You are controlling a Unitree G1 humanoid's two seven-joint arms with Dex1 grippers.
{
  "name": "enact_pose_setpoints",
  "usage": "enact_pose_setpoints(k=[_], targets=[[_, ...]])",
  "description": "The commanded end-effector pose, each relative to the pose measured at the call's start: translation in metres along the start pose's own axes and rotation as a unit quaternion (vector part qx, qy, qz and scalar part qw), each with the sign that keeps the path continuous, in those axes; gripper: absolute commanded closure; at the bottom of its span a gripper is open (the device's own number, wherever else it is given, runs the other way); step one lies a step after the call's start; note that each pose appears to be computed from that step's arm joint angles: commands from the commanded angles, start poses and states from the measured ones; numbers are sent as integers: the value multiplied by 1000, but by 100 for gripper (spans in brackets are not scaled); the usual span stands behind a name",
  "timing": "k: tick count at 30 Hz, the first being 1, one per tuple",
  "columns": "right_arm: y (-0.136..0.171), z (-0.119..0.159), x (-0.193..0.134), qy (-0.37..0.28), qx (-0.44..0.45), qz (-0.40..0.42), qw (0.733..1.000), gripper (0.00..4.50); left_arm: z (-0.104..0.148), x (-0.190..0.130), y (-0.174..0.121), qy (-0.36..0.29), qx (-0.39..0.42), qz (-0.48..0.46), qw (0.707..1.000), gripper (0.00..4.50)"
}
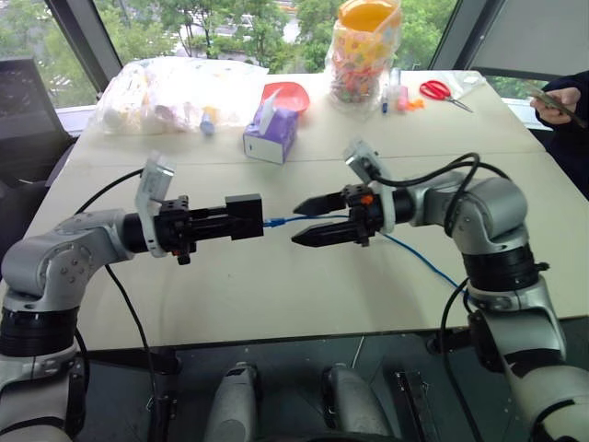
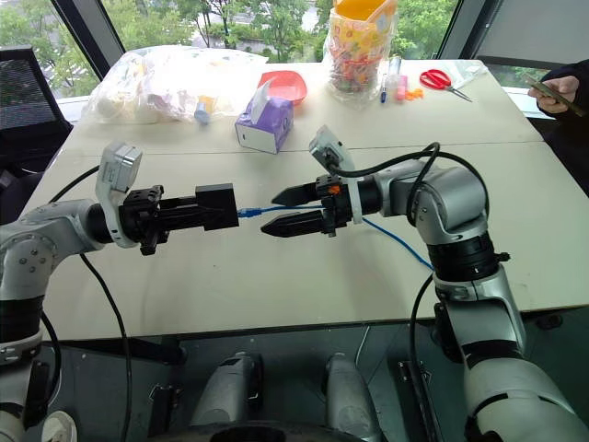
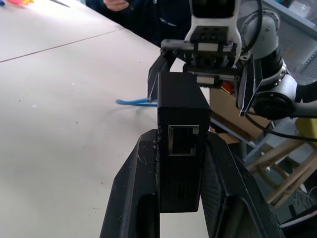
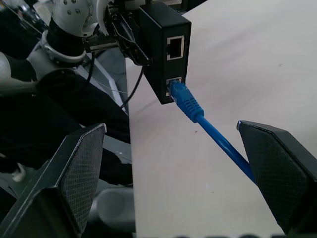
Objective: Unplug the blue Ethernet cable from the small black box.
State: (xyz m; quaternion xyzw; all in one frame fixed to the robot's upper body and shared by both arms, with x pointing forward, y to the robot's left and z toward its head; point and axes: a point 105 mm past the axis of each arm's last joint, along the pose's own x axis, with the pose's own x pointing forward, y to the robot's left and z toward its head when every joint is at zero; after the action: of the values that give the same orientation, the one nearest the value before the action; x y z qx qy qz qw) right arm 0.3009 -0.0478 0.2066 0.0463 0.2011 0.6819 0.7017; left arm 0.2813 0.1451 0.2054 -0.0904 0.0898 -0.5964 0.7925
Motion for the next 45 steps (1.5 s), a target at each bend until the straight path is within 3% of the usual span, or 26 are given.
enact_pose_setpoints(k=[1, 7, 12, 28, 31, 33, 36, 38, 45], targets=[[5, 16, 4, -12, -21, 5, 1000, 8, 13, 7, -11, -14, 28, -18, 999, 402], [10, 15, 12, -2, -26, 22, 999, 8, 11, 13, -14, -15, 25, -20, 999, 402], [12, 12, 14, 8, -29, 27, 999, 228, 10, 13, -14, -14, 23, -19, 999, 402], [11, 12, 10, 13, -30, 22, 999, 228, 2, 9, -15, 2, 24, -27, 999, 402], [10, 12, 10, 14, -30, 22, 999, 312, 3, 10, -16, 2, 27, -28, 999, 402], [10, 12, 10, 16, -31, 22, 999, 410, 4, 11, -16, 1, 27, -28, 999, 402], [11, 11, 11, 17, -31, 26, 999, 410, 4, 10, -16, 1, 28, -28, 999, 402], [12, 11, 12, 17, -31, 27, 999, 444, 3, 9, -15, 2, 27, -27, 999, 402], [9, 9, 11, 19, -30, 18, 999, 444, 1, 6, -13, 4, 27, -23, 999, 402]])
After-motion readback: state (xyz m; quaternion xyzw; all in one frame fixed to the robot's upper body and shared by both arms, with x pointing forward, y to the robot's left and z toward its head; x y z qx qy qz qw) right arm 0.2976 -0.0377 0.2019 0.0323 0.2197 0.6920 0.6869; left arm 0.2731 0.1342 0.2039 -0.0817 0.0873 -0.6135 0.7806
